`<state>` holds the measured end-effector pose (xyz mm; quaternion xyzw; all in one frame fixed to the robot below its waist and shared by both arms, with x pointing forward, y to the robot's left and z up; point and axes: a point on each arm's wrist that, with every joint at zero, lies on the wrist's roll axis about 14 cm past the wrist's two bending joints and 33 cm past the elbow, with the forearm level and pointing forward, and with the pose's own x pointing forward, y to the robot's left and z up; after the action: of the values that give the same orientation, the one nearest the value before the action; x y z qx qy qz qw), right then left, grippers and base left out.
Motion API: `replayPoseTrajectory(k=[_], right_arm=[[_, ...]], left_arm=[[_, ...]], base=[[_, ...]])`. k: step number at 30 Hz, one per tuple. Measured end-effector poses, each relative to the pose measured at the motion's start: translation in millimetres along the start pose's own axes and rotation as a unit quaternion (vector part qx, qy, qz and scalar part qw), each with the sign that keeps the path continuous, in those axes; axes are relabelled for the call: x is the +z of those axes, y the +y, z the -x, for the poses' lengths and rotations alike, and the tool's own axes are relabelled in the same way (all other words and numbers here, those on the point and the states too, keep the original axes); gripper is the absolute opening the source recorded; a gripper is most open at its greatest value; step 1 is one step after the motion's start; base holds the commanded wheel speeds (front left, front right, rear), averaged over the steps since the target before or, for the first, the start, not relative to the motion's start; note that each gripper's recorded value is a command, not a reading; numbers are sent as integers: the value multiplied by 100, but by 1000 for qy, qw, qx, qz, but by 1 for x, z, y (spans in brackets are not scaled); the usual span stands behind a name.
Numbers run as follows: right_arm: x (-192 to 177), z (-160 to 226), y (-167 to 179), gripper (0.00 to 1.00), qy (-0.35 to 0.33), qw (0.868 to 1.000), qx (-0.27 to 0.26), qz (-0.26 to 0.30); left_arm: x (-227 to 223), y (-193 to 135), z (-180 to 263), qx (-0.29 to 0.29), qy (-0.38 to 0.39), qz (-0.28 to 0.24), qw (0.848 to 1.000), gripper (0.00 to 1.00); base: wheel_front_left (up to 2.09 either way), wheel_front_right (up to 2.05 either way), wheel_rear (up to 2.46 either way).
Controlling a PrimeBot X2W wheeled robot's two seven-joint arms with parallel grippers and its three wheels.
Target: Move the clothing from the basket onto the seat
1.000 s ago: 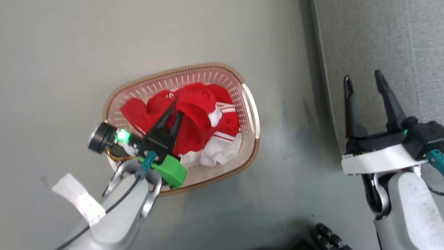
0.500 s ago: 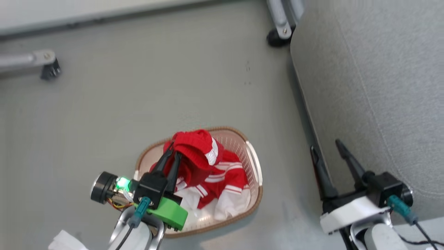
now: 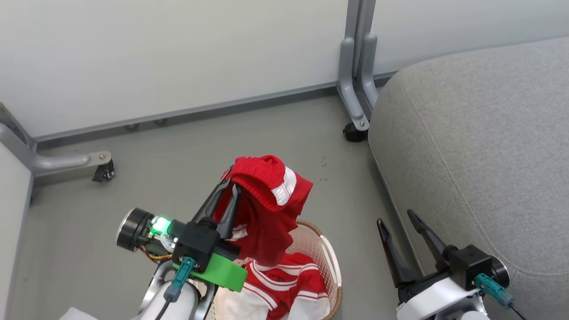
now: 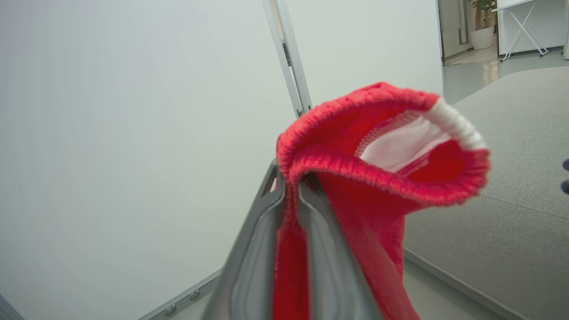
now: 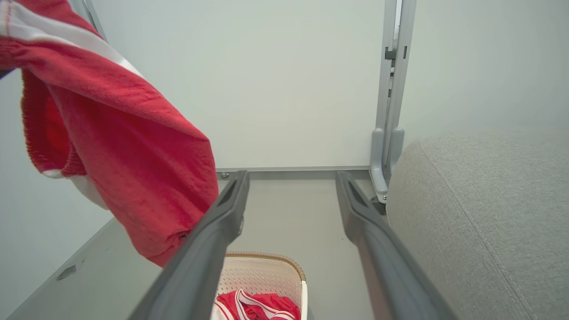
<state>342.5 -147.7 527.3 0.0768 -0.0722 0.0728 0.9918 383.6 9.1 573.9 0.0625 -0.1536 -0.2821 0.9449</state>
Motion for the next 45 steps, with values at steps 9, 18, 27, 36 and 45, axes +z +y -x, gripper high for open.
replayPoseTrajectory(k=[9,18,27,36,45], right_arm=[[4,4,24,100,-5,999,41,4],[2,-1,44,100,2,995,100,20],[3,-3,47,100,3,991,124,46],[-8,2,65,100,23,986,161,38],[-14,1,72,0,33,983,176,27]], left_arm=[[30,-13,2,-24,-40,-17,999,0],[46,-50,5,-79,-64,-17,995,0],[51,-72,8,-109,-74,-17,991,0],[56,-85,10,-129,-83,-19,988,0],[51,-81,9,-127,-76,-18,989,0]], base=[[0,0,0],[0,0,0],[0,0,0],[0,0,0],[0,0,0]])
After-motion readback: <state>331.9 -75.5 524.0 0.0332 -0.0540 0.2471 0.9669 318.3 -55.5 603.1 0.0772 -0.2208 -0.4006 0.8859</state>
